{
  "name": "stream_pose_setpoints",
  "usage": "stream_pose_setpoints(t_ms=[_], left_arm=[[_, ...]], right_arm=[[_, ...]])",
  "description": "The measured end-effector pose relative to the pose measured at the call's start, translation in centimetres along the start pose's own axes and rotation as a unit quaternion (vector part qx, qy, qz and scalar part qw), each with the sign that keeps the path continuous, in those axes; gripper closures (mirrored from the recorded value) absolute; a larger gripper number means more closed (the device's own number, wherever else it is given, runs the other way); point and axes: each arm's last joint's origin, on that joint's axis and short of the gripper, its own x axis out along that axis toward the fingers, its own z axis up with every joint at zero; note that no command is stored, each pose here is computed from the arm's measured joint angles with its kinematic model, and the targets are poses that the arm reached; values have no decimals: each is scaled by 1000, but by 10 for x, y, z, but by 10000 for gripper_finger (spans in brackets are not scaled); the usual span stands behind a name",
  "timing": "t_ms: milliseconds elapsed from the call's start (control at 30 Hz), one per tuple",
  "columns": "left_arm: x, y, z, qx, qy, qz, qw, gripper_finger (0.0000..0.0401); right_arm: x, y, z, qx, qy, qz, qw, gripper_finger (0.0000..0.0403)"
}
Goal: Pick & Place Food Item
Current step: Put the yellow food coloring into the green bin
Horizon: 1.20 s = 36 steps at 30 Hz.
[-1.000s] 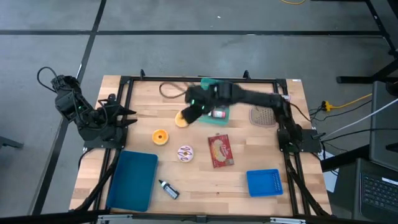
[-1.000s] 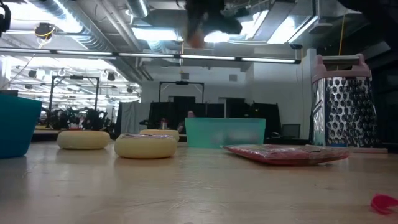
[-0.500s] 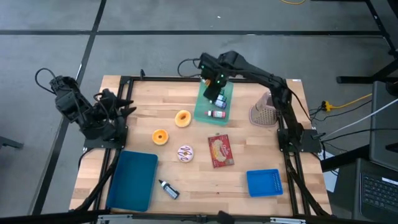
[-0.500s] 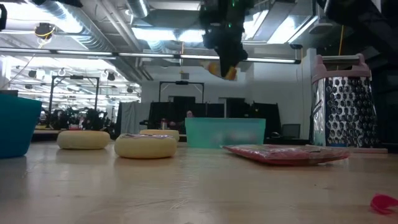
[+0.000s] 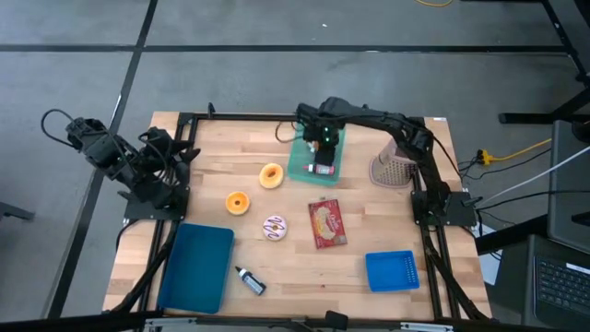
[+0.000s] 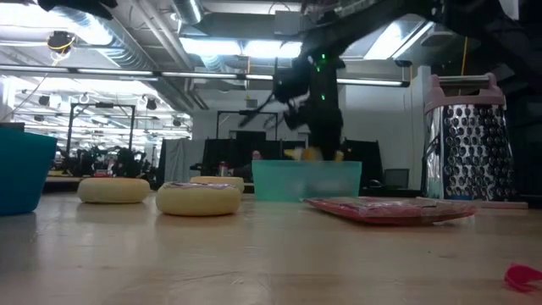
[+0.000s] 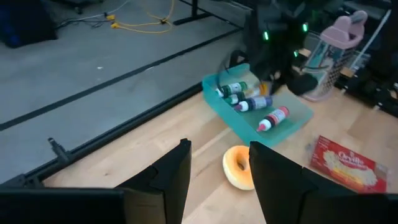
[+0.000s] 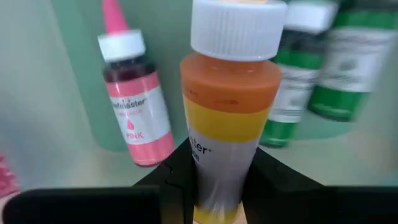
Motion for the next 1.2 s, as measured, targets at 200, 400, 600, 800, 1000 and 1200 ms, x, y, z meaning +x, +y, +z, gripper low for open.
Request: stream_pose_setpoints(t_ms=[200,400,600,800,1000,1200], left_arm=[[2,1,1,-11,-2,15,1000,244],[3,2,1,-16,-3,25,1000,244],[3,2,2,-18,-4,29,999,244],[3,2,2,-18,-3,29,999,244],[3,2,2,-18,-3,29,999,244],[3,2,1,-17,-3,29,999,244]], right_arm=[[26,4,-5,-18,15,13,1000,314],[27,4,0,-38,-14,17,999,314],[27,6,0,-45,-16,28,998,313],[27,8,0,-44,-20,53,997,272],[27,12,1,-32,-17,53,998,195],[27,14,1,-11,-15,54,998,160]])
